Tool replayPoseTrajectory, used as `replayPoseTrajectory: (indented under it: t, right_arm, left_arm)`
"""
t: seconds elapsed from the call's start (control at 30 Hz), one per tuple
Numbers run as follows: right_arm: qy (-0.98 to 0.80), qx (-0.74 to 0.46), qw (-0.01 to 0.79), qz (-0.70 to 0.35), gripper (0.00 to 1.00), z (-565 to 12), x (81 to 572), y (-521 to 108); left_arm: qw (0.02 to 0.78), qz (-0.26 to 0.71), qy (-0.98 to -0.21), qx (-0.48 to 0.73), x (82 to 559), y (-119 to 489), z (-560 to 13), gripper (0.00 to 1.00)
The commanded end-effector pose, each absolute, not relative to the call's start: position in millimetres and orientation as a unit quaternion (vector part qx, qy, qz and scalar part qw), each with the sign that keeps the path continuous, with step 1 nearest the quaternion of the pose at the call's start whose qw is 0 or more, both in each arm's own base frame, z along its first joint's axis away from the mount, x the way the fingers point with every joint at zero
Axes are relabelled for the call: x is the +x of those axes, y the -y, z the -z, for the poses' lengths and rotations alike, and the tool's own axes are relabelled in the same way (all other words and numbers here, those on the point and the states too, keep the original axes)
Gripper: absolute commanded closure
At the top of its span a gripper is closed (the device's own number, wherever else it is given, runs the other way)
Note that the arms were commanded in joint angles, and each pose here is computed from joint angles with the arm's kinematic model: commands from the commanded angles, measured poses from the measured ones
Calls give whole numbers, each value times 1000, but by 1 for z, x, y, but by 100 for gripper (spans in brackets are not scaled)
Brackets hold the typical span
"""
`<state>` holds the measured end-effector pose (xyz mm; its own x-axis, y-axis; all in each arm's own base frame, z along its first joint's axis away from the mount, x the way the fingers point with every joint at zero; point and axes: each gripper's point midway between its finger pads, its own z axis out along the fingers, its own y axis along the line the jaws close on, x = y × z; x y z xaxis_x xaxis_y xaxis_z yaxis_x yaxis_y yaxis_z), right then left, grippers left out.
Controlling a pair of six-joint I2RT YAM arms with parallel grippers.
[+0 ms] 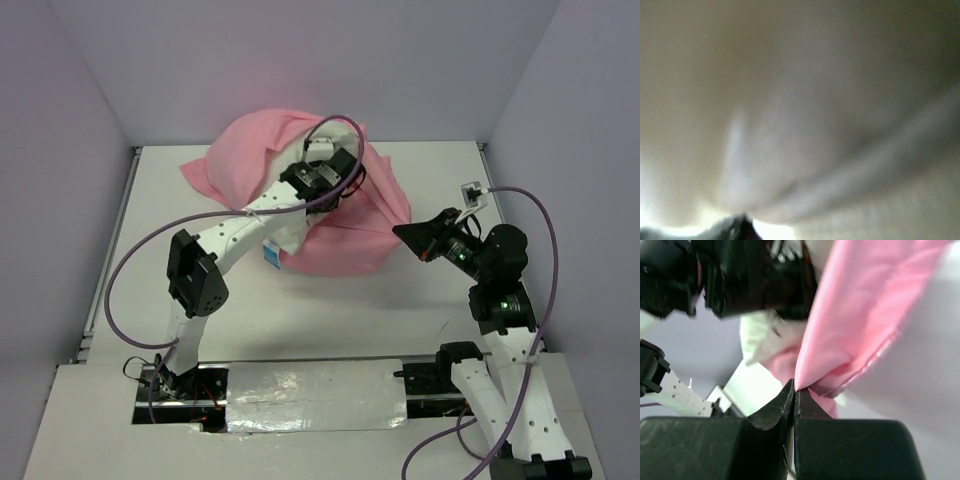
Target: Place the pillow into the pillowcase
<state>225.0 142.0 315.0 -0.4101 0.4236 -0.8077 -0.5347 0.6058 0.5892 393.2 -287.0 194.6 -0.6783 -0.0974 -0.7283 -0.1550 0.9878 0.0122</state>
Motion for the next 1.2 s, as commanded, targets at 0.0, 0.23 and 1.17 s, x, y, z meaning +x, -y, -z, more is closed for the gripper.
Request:
replayPoseTrajectory:
  t: [0.0,0.23,1.17]
  right_arm:
    - [-608,-114,667,-416,100,-412,179,-136]
    - [-616,-99,669,-405,100,-410,187,-131]
    - [-804,-8,531,-268,46,-259,276,-94]
  left_arm:
    - [469,-156,-855,-157,446,183,-249,100]
    - [544,-140,-810,-168,480,163,-317,98]
    - [347,186,-906,157,349,346,-210,2]
